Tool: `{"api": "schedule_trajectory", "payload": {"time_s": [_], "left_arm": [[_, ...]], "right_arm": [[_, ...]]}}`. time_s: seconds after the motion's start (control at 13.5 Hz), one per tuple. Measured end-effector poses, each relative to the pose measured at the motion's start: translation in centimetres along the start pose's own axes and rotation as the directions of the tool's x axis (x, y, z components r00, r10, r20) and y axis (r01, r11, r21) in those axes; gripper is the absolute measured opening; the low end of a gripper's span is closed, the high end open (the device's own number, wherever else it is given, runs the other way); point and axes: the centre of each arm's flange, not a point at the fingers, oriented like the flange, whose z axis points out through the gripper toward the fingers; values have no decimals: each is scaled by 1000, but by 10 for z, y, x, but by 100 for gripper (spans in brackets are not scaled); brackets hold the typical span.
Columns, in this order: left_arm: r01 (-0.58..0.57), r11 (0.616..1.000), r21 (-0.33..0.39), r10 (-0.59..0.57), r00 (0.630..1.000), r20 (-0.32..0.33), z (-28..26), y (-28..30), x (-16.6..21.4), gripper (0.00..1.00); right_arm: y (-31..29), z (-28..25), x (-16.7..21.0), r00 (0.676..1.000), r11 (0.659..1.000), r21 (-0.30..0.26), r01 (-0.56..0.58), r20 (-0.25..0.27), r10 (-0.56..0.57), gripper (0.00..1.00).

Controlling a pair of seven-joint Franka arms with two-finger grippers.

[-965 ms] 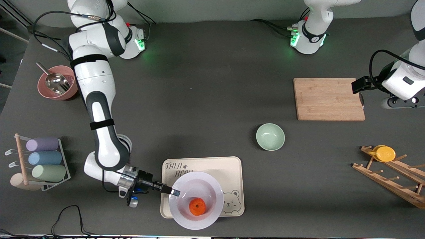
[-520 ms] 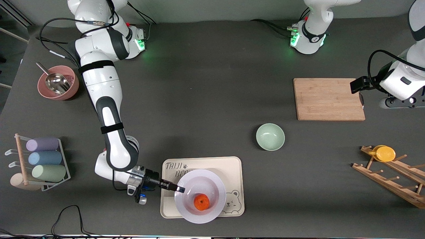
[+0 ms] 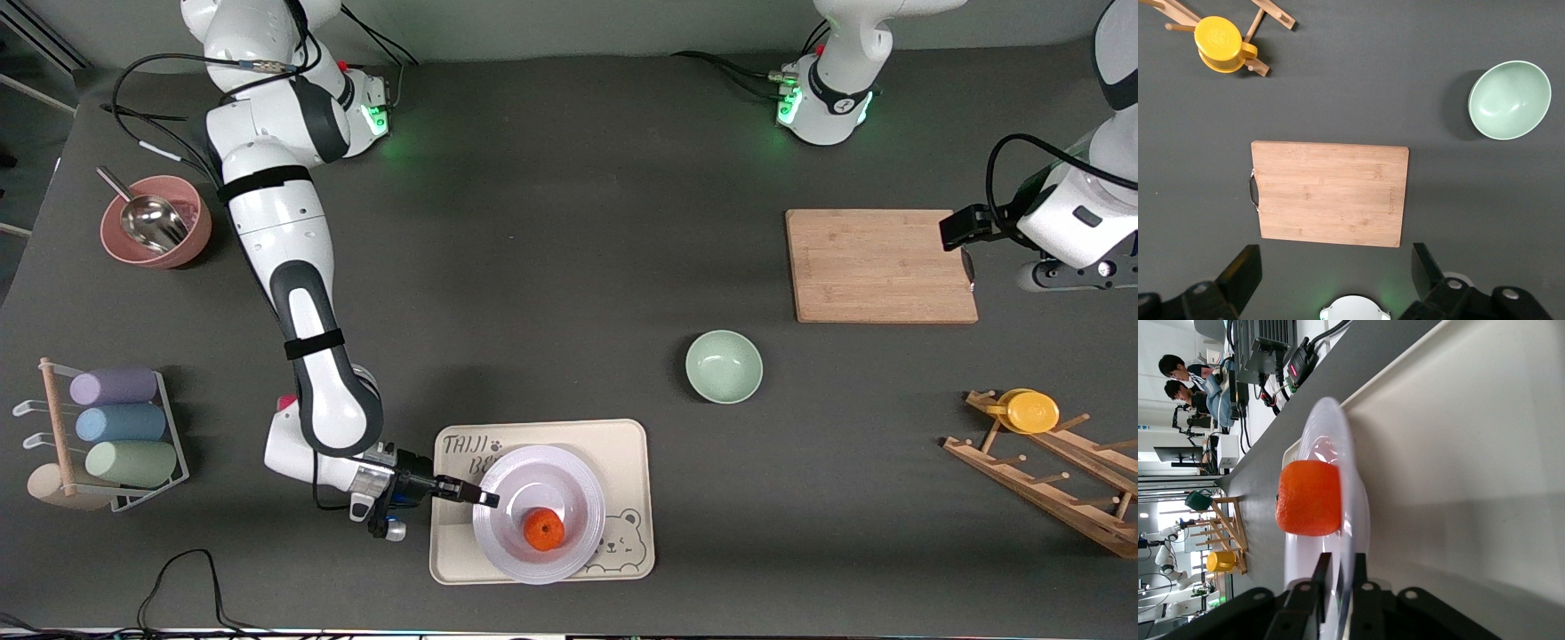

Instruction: Place orange and plate with both arms

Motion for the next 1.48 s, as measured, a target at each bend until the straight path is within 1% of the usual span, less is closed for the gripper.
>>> {"api": "schedule_trajectory", "payload": {"time_s": [0.22,0.3,0.37,0.45,0.52,0.59,0.67,0.82,0.97,1.19,1.34,1.48], "left_arm": [[21,1000,0,-21,1000,2,1,-12,1,100],[30,1000,-2,-30,1000,3,2,-17,1,100],[35,999,-3,-35,999,5,2,-20,1,100],[37,999,-3,-37,999,6,3,-21,1,100],[36,999,-3,-36,999,5,3,-20,1,100],[35,999,-3,-35,999,5,3,-20,1,100],[34,999,-3,-34,999,4,2,-19,1,100],[34,999,-4,-34,999,1,1,-19,1,100],[32,999,-5,-32,999,-7,-3,-18,1,100],[33,999,-6,-33,999,-19,-9,-18,-2,100],[32,999,-14,-32,999,-32,-13,-18,-6,100],[17,1000,-24,-18,998,-56,-13,-17,-13,100]], "right_arm": [[-5,-3,3,998,997,-50,60,18,-59,59],[-7,-5,4,997,994,-82,75,30,-72,70],[-10,-8,6,997,989,-130,75,42,-70,82],[-17,-12,9,996,979,-191,76,51,-67,94],[-26,-18,13,995,964,-251,90,58,-78,100],[-39,-25,16,993,949,-296,111,60,-97,100],[-57,-33,19,992,939,-321,126,63,-111,100],[-88,-51,21,989,931,-337,143,86,-120,100],[-122,-79,25,982,906,-381,183,106,-154,100],[-157,-149,36,974,848,-479,227,118,-194,100],[-170,-203,27,974,817,-532,222,162,-159,100],[-192,-259,11,970,777,-586,230,199,-137,100]]}}
